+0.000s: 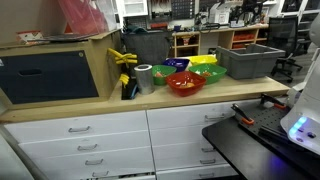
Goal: Put one green plush toy in the green bowl then place the yellow plush toy in blue bowl.
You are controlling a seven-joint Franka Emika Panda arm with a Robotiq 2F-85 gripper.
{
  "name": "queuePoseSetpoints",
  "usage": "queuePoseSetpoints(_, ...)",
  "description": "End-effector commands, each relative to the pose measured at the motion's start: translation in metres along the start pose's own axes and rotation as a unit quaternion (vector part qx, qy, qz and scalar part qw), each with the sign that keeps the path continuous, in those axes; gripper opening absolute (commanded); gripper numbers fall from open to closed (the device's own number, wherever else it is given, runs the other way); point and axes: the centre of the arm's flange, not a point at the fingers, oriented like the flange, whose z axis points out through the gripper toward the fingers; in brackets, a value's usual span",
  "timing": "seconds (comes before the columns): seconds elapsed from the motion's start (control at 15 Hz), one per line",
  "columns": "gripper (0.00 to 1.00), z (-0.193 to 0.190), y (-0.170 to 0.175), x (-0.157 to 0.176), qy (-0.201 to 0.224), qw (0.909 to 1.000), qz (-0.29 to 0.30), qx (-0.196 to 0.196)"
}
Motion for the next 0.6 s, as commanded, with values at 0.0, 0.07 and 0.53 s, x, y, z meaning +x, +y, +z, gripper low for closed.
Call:
queuePoseSetpoints(0.0, 1.0, 0.048, -0.01, 0.001, 0.023, 0.9988, 0.043, -0.006)
queuePoseSetpoints(0.07, 1.0, 0.061, -0.013, 0.002, 0.026, 0.9982, 0.053, -0.007)
queuePoseSetpoints(0.53, 1.0, 0.121, -0.027, 0.013, 0.039, 0.9929, 0.111, -0.019)
